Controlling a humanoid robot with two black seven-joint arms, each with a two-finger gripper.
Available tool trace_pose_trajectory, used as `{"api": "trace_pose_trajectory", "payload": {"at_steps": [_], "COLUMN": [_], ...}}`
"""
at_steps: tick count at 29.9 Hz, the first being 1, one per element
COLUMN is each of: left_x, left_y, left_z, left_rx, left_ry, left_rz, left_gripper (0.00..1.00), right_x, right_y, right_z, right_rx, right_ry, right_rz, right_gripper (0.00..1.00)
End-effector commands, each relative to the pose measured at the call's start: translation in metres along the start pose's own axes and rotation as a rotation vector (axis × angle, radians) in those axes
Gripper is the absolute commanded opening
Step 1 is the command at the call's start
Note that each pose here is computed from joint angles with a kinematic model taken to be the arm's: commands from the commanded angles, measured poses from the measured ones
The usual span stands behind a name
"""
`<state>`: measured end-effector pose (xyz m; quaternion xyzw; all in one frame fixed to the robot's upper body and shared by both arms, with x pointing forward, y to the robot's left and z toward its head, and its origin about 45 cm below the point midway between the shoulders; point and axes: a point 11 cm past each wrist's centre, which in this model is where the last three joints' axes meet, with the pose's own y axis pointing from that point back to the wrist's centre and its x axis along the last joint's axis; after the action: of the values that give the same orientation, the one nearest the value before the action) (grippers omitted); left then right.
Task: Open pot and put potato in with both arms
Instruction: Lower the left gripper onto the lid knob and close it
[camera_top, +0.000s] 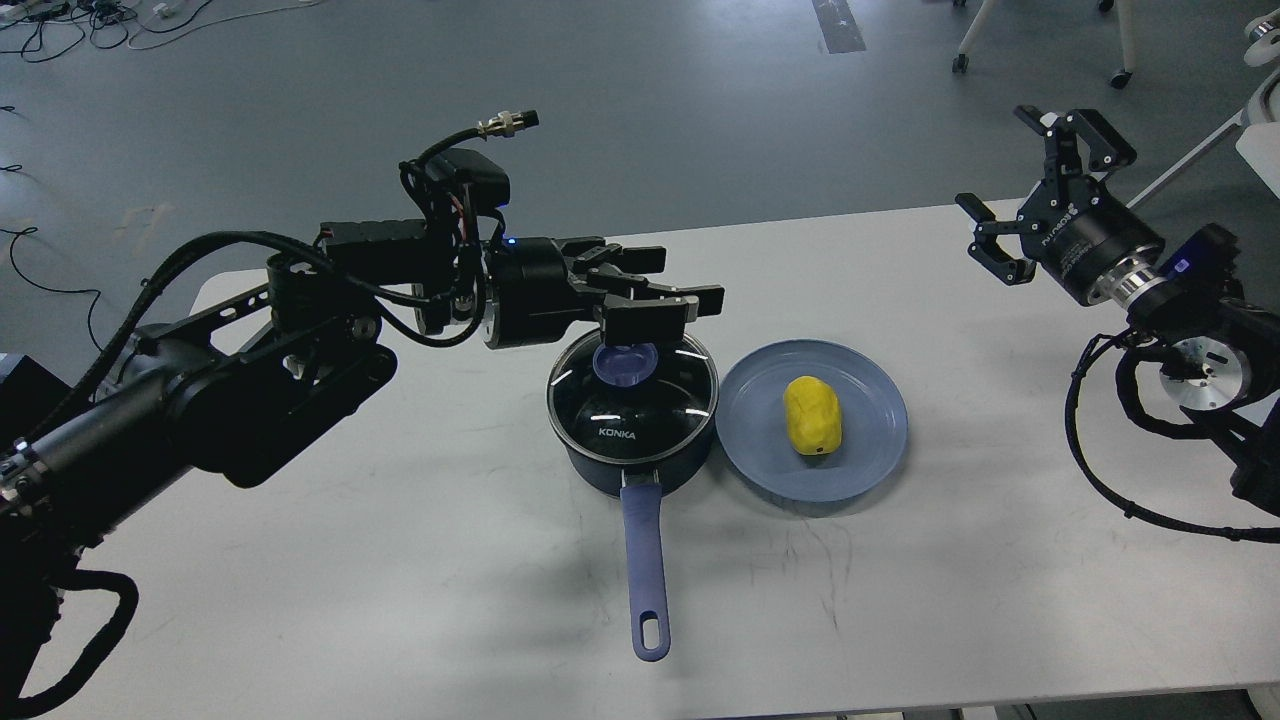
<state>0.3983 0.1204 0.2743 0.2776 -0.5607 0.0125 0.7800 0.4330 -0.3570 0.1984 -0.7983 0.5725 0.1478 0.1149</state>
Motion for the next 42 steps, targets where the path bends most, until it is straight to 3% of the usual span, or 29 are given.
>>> {"api": "trace_pose_trajectory", "payload": {"at_steps": [1,23,37,42], "left_x": [-0.011,-0.072,-0.078,-0.077], "left_y": [-0.008,-0.005,-0.005,-0.006], "left_z": [-0.007,-0.027,-0.028,-0.028], "left_rx": [0.035,0.094,0.099,0.098], "left_ry": [-0.085,-0.033,-0.020,-0.018], "left_rz": [-0.044,-0.166,-0.171,-0.166], "left_gripper": [0.98,0.98,0.98,0.91], "right_x": [0.000,0.007,0.006,0.007], "right_y": [0.000,0.006,0.006,0.006], "right_z": [0.000,-0.003,-0.002,-0.002], "right_rx": [0.000,0.000,-0.002,-0.004], "right_ry": [0.001,0.010,0.009,0.009], "right_rz": [0.001,0.013,0.011,0.013], "right_gripper": [1.00,1.00,1.00,1.00]}}
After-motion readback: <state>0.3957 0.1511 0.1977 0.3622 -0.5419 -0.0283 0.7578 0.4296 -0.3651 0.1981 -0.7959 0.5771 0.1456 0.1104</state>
